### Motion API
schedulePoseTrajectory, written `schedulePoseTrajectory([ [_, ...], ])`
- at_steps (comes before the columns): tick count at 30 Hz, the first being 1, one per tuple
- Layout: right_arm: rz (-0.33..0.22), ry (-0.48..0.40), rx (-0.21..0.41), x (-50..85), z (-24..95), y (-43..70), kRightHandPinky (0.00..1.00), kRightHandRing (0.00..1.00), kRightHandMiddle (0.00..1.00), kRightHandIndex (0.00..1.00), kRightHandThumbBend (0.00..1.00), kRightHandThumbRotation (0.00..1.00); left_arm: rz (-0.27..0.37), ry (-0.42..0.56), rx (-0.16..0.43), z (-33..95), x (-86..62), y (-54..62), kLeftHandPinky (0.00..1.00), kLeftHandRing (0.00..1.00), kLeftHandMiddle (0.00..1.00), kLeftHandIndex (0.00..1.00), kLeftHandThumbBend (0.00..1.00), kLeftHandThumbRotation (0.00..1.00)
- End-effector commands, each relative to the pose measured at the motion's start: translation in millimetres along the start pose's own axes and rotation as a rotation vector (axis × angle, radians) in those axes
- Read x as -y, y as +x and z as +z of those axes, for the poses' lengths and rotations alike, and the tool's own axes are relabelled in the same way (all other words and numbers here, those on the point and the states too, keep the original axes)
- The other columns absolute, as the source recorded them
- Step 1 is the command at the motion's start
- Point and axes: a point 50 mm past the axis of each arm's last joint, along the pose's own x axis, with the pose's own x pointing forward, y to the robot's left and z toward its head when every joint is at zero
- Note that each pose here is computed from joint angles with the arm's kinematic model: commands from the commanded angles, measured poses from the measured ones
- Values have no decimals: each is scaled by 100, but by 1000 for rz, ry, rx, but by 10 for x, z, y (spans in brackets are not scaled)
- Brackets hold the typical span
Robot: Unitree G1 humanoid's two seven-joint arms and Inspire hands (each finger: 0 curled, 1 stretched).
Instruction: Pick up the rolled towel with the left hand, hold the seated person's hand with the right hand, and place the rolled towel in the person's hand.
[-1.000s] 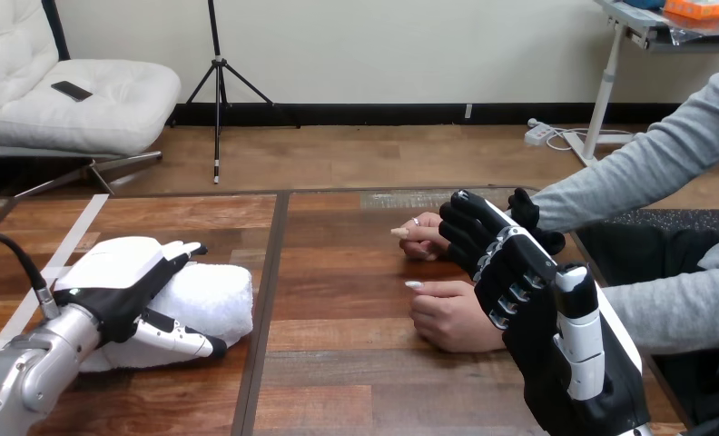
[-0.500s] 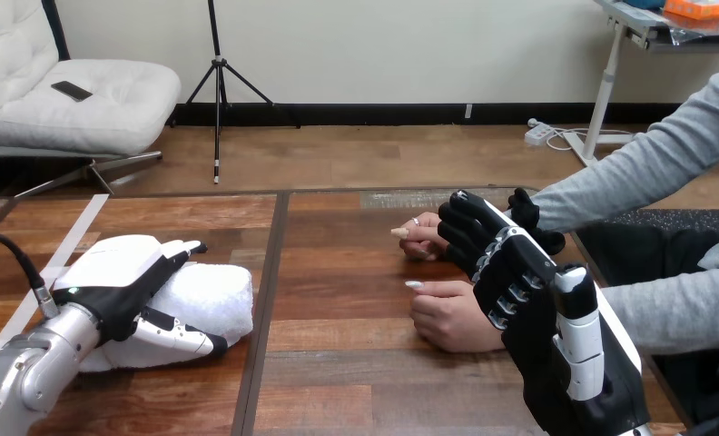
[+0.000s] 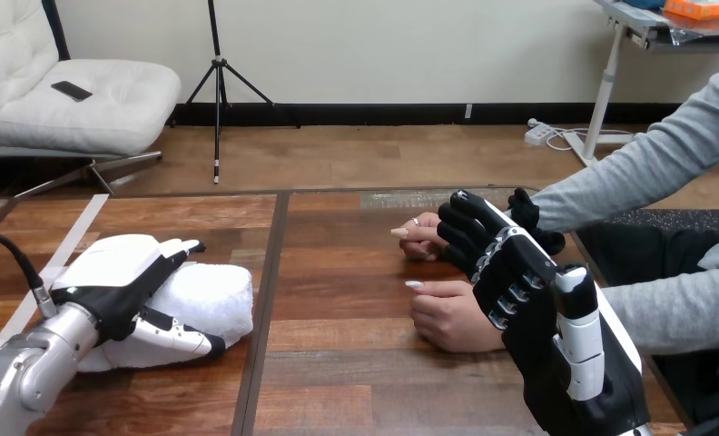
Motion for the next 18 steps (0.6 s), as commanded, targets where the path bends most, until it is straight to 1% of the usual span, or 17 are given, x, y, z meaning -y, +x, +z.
schedulePoseTrajectory([
  [1,32,-26,93,-9,153,132,100,95,93,90,80,94,116,58,51,74,-409,80,89,92,94,92,100,51],
  [11,28,-37,92,-6,159,131,100,95,92,90,80,95,100,70,42,83,-419,87,88,90,92,90,100,46],
  [18,28,-35,88,-6,164,130,100,95,92,89,81,95,61,81,25,95,-440,93,88,89,91,89,100,44],
])
